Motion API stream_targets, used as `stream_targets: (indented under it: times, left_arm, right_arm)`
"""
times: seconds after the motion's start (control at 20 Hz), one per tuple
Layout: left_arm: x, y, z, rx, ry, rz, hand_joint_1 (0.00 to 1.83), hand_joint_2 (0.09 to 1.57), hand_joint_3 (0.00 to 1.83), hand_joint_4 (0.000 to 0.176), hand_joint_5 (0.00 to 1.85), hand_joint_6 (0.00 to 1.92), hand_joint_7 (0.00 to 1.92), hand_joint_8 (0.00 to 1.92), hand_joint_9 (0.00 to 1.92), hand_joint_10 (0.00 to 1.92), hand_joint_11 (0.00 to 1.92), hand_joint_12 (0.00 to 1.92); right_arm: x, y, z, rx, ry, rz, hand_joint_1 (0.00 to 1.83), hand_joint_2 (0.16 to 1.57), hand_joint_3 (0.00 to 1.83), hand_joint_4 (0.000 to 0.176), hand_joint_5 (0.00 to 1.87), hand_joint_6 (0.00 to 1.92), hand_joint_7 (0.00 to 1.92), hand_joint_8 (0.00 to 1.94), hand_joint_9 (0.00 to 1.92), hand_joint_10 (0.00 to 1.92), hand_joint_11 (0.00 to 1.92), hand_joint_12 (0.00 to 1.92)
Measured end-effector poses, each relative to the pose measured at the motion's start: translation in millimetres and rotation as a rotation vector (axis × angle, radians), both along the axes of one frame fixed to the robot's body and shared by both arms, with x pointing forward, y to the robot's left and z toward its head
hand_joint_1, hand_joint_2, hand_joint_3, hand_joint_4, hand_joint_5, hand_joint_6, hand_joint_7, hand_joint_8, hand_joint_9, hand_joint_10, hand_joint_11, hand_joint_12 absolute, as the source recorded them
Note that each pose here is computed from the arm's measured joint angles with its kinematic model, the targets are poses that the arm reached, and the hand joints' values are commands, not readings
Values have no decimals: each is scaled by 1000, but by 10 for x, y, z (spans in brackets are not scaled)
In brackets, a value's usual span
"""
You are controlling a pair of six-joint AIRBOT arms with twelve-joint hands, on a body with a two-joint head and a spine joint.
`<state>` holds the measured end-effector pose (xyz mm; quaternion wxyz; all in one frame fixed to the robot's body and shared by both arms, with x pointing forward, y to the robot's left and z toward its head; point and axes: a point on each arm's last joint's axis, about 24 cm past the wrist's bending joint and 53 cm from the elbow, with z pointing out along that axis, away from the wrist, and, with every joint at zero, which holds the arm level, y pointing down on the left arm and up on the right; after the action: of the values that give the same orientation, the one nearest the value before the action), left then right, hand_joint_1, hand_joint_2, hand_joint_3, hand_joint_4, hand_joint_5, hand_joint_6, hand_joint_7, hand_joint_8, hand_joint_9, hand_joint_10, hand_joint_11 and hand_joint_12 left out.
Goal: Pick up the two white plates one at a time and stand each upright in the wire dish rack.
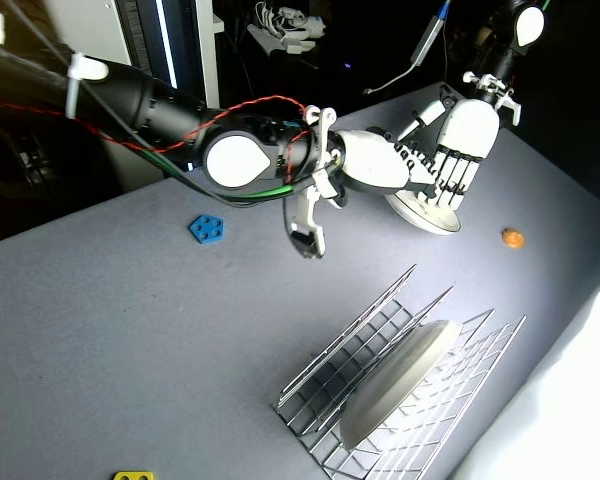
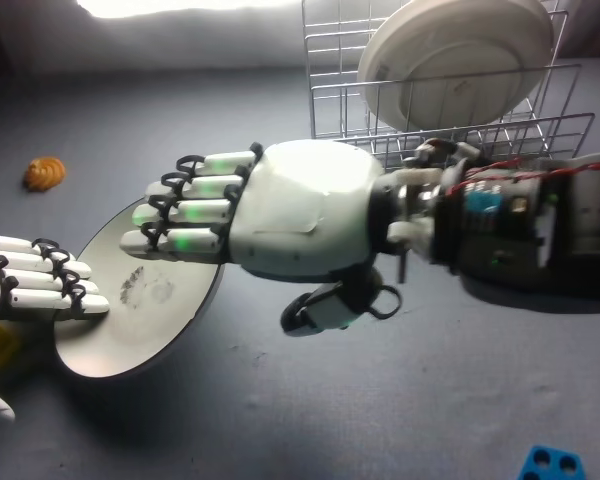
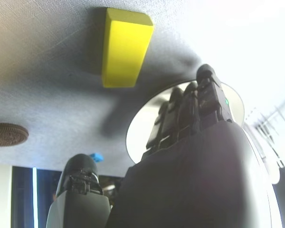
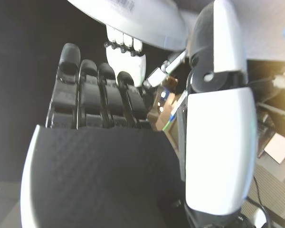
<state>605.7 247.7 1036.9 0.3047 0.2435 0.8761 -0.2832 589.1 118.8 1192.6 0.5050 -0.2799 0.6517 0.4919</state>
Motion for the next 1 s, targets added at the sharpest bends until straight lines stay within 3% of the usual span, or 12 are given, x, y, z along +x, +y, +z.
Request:
stream_targets:
  times: [0.3, 0.5, 0.7, 1.0]
  left_arm:
    - [0, 6, -4, 0, 2, 2, 0, 1079, 0, 0, 0, 0, 0, 0, 0, 0, 0, 0]
    - [1, 7, -4, 0, 2, 2, 0, 1091, 0, 0, 0, 0, 0, 0, 0, 0, 0, 0]
    - [1, 5, -5, 0, 2, 2, 0, 1079, 0, 0, 0, 0, 0, 0, 0, 0, 0, 0]
    - [1, 6, -5, 0, 2, 2, 0, 1084, 0, 0, 0, 0, 0, 0, 0, 0, 0, 0]
  right_arm:
    - [13, 314, -173, -1, 20, 18, 1216, 968, 0, 0, 100, 9, 34, 4, 44, 7, 0, 522]
    - [98, 384, -373, -17, 22, 9, 1216, 981, 2, 0, 153, 11, 82, 6, 90, 14, 0, 601]
    - [189, 420, -314, 18, 0, 3, 1245, 968, 0, 0, 186, 8, 126, 6, 129, 13, 0, 679]
    - [246, 491, -340, 40, 18, -6, 1295, 1041, 5, 0, 372, 16, 401, 17, 382, 37, 0, 1138]
